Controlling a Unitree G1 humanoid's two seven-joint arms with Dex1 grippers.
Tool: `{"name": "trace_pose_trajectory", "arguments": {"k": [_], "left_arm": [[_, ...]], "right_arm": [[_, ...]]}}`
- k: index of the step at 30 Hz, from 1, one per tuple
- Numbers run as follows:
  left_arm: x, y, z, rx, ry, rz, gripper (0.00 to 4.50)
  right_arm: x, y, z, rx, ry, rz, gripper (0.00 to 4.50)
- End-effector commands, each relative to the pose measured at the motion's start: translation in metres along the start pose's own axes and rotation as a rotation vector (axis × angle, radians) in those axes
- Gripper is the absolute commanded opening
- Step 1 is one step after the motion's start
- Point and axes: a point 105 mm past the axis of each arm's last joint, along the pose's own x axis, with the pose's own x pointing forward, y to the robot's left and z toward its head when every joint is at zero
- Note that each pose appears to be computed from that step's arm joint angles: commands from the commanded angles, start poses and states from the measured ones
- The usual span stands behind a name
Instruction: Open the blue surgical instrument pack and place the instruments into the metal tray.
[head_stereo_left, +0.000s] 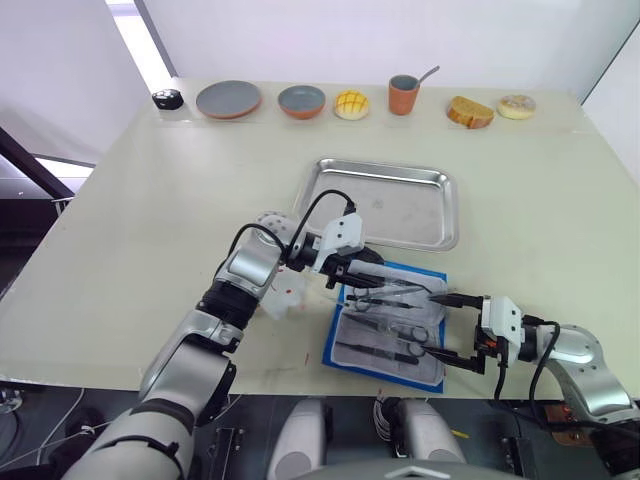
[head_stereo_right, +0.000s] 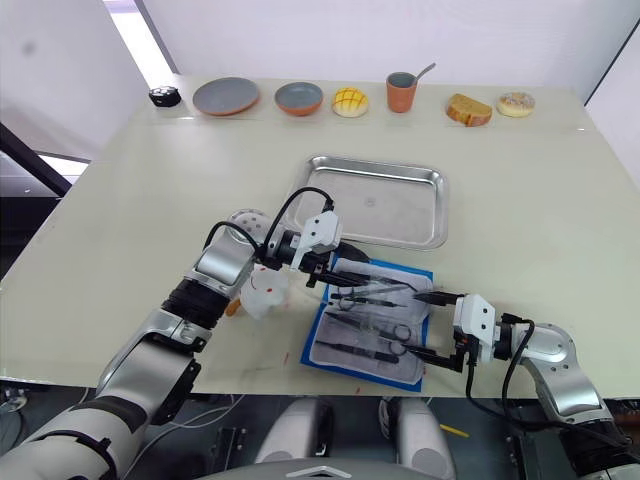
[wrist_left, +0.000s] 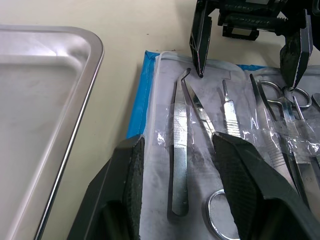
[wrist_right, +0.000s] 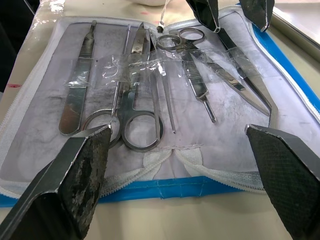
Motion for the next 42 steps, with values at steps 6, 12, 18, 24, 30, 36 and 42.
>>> {"name": "trace_pose_trajectory", "arguments": {"k": [6, 12, 18, 24, 30, 36, 42], "left_arm": [[0.002, 0.002, 0.008, 0.05, 0.004, 0.007, 1.78], [0.002, 0.001, 0.006, 0.058, 0.012, 0.002, 1.78], [0.003, -0.001, 0.005, 0.068, 0.012, -0.011, 1.78], [-0.001, -0.008, 0.004, 0.05, -0.001, -0.043, 1.78], [0.002, -0.005, 0.004, 0.049, 0.002, -0.031, 1.78], [0.006, 0.002, -0.001, 0.056, 0.044, -0.002, 1.78], [0.006, 0.005, -0.007, 0.083, 0.089, 0.004, 1.78]], "right_arm": [[-0.006, 0.008, -0.031, 0.08, 0.127, -0.007, 4.5], [-0.006, 0.008, -0.032, 0.081, 0.129, -0.01, 4.5], [-0.005, 0.009, -0.033, 0.092, 0.131, -0.012, 4.5], [-0.006, 0.011, -0.034, 0.096, 0.134, -0.011, 4.5], [-0.006, 0.012, -0.034, 0.095, 0.136, -0.01, 4.5], [-0.006, 0.012, -0.034, 0.096, 0.138, -0.011, 4.5], [-0.007, 0.012, -0.034, 0.099, 0.139, -0.013, 4.5]]}}
